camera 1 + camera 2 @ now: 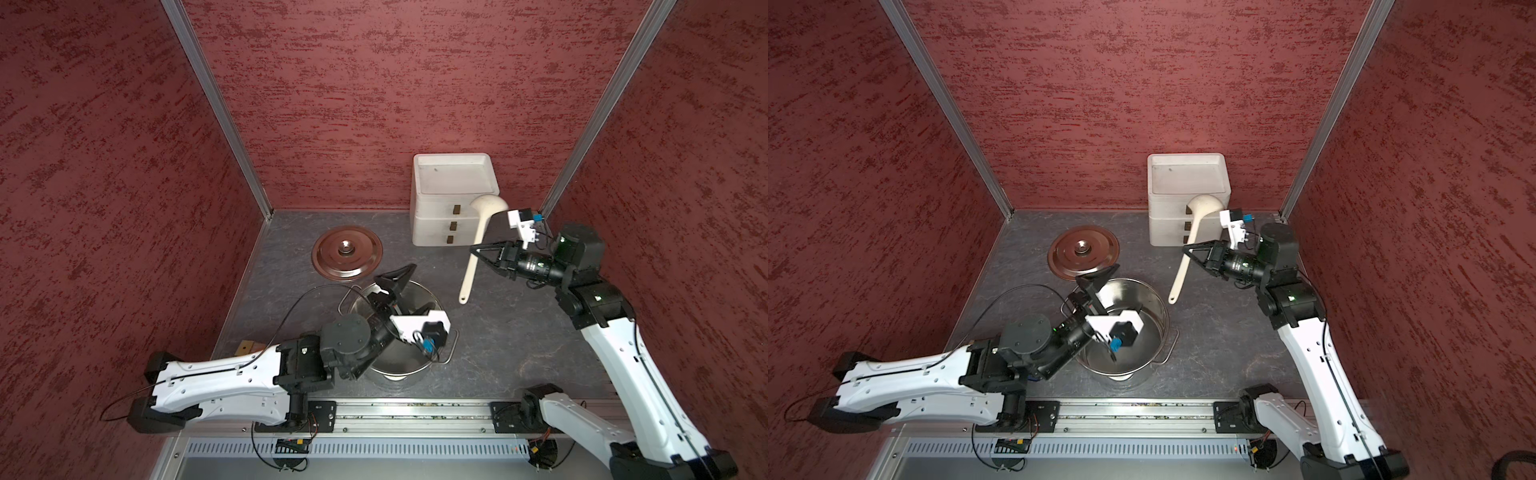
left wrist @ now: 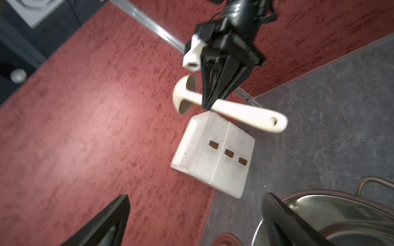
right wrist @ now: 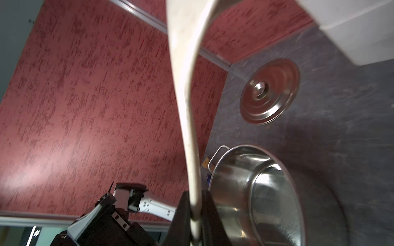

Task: Stir the soup with a spoon
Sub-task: Place the spoon at the center of the board.

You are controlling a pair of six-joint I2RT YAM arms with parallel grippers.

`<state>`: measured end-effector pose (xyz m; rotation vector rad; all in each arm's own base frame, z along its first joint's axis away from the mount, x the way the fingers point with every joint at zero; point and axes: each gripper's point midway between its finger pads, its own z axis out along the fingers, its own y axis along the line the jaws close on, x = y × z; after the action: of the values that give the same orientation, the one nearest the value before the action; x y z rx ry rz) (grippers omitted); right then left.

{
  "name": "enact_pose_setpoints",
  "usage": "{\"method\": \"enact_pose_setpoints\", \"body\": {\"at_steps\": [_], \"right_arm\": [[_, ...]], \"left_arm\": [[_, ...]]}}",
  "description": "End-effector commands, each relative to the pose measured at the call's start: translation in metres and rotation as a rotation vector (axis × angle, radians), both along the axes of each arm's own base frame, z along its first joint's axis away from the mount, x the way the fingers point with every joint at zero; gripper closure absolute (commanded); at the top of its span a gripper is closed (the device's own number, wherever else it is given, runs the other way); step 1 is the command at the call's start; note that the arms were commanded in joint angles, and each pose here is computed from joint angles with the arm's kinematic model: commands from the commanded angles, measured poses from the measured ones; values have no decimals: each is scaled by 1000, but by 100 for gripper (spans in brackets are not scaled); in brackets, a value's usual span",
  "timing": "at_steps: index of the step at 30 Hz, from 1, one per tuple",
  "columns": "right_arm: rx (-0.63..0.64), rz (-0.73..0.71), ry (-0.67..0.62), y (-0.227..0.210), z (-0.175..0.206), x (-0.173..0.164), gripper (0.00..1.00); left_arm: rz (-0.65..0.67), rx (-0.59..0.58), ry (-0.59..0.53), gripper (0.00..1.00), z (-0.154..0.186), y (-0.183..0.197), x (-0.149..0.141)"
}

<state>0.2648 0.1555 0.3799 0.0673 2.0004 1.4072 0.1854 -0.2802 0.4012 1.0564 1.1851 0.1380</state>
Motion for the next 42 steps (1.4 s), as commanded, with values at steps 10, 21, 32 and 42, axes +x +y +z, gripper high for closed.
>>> {"method": "enact_pose_setpoints", "body": {"at_steps": [10, 21, 32, 42], "right_arm": [[-284, -96, 161, -64, -188, 29, 100], [-253, -57, 239, -62, -262, 68, 100], [-253, 13, 338, -50, -320, 74, 100], [-249, -25, 417, -53, -347, 66, 81]], "left_arm": [[628, -889, 905, 0, -92, 149, 114], [778, -906, 956, 0, -125, 185, 124], [815, -891, 915, 0, -128, 200, 120], [920, -865, 842, 0, -142, 231, 112]]}}
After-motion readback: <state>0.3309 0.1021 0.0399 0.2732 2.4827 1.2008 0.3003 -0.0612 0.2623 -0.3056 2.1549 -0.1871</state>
